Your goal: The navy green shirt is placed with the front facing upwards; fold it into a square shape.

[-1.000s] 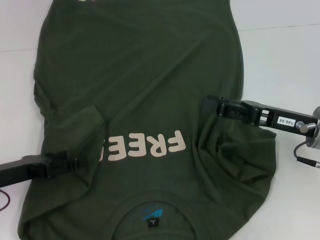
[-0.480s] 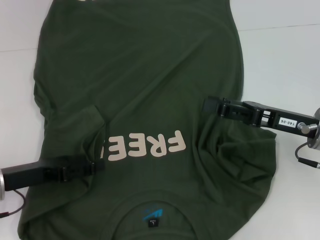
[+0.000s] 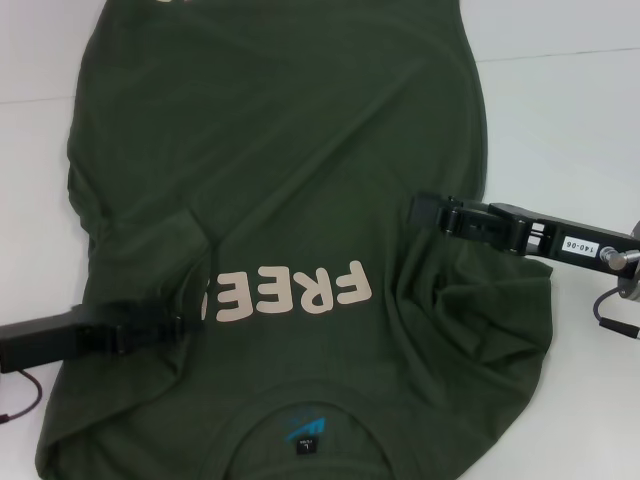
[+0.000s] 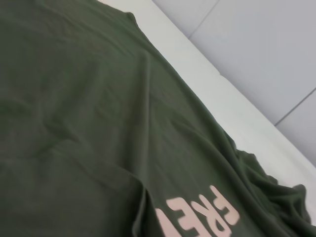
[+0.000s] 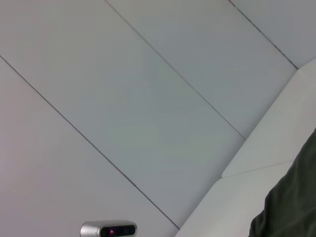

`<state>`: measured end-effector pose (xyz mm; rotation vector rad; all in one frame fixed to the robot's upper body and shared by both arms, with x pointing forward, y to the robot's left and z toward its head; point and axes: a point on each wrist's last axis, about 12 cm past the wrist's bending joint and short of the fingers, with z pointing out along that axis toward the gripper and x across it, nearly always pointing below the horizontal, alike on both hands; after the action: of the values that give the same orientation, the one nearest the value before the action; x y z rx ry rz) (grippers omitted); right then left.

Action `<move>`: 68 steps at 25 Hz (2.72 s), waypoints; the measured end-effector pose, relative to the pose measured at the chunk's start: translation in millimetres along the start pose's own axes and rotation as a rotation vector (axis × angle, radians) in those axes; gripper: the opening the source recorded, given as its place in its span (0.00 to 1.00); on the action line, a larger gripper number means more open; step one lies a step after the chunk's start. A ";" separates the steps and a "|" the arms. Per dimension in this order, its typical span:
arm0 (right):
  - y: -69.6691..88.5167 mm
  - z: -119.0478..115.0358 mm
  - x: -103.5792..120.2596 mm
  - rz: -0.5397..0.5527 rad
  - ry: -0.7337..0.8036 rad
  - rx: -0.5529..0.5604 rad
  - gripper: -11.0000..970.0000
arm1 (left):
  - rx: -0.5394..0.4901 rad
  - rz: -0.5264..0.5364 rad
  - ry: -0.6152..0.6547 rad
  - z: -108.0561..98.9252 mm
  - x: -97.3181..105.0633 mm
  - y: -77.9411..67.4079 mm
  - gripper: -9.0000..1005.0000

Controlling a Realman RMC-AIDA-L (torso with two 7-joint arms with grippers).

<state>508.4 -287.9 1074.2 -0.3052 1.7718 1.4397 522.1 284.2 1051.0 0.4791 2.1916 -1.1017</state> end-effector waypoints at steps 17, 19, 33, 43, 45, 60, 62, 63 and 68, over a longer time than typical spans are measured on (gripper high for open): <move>0.8 2.2 2.2 0.006 -0.003 -0.006 0.94 | -0.126 0.081 -0.005 -27.1 -8.5 8.3 0.88; 0.8 2.1 2.1 0.005 -0.004 -0.006 0.94 | -0.137 0.081 0.000 -28.9 -7.9 9.3 0.88; 0.5 1.4 1.4 0.005 -0.004 -0.004 0.94 | -0.134 0.073 0.050 -22.3 -3.7 9.2 0.86; 0.5 1.3 0.4 0.002 -0.003 -0.005 0.94 | -0.135 0.079 0.067 -13.6 -4.6 8.3 0.85; 0.5 1.3 0.5 0.003 -0.003 -0.005 0.94 | -0.132 0.079 0.065 -11.0 -6.0 8.0 0.85; 0.6 -0.2 0.2 0.006 -0.016 -0.004 0.94 | -0.146 0.048 0.071 -3.8 -9.3 9.9 0.71; 0.6 -0.3 -0.1 0.005 -0.016 -0.003 0.92 | -0.152 0.043 0.070 -3.7 -9.6 10.5 0.63; 0.6 -0.4 -0.1 0.005 -0.016 -0.003 0.90 | -0.155 0.040 0.070 -3.6 -9.5 10.8 0.59; 0.2 -2.9 0.3 0.006 -0.023 0.003 0.83 | -0.162 0.036 0.070 -3.3 -9.3 11.5 0.35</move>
<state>506.8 -290.3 1074.1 -0.2812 1.7580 1.4388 534.3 293.2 1052.1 0.4897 2.3012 -0.8922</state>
